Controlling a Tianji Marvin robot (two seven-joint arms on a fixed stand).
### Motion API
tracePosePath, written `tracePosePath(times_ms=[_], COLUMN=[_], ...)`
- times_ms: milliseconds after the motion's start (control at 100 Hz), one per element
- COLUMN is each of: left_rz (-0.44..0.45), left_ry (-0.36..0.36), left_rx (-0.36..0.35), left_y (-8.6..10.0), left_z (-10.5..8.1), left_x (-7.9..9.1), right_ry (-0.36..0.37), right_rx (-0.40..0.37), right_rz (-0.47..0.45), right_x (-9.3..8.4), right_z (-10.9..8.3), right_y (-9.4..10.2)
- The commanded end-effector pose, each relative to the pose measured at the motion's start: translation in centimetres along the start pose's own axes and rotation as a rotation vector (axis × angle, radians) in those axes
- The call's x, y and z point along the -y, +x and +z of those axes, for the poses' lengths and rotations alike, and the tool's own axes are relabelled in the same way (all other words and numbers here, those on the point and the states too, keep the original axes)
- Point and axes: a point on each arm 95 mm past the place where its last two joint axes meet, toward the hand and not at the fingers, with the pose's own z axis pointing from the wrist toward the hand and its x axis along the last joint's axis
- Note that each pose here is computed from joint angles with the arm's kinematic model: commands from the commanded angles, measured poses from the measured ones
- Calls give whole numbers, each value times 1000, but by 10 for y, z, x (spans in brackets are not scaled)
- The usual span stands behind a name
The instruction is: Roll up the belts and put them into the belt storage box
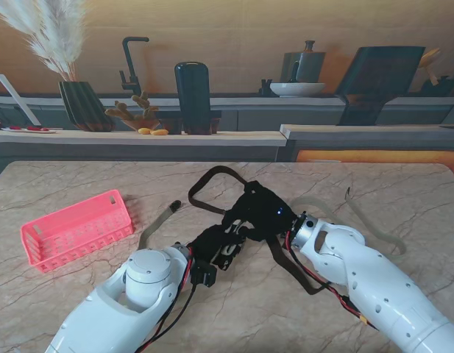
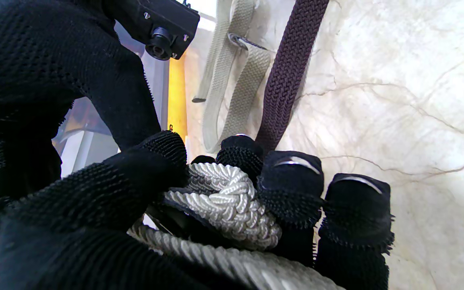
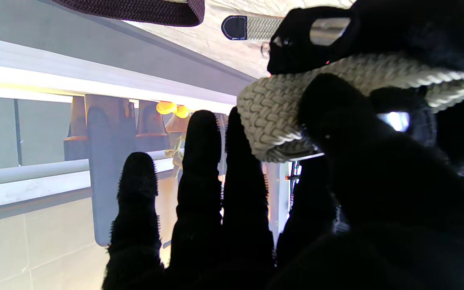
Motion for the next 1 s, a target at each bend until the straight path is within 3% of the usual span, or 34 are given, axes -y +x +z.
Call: tracePosePath(times_ms=[0, 540, 990], left_rz=[-5, 35, -45], left_ry=[4, 70, 75], left_rx=[-23, -92, -85], left_y=[5, 7, 0], left_z=[-2, -7, -6], left_x=[-1, 9, 9], right_ry=[4, -78, -129], right_rx=[-11, 184, 293], right_rz=[6, 5, -32], right_x=[2, 1, 1], right_z=[3, -3, -9], right_y=[5, 0, -1])
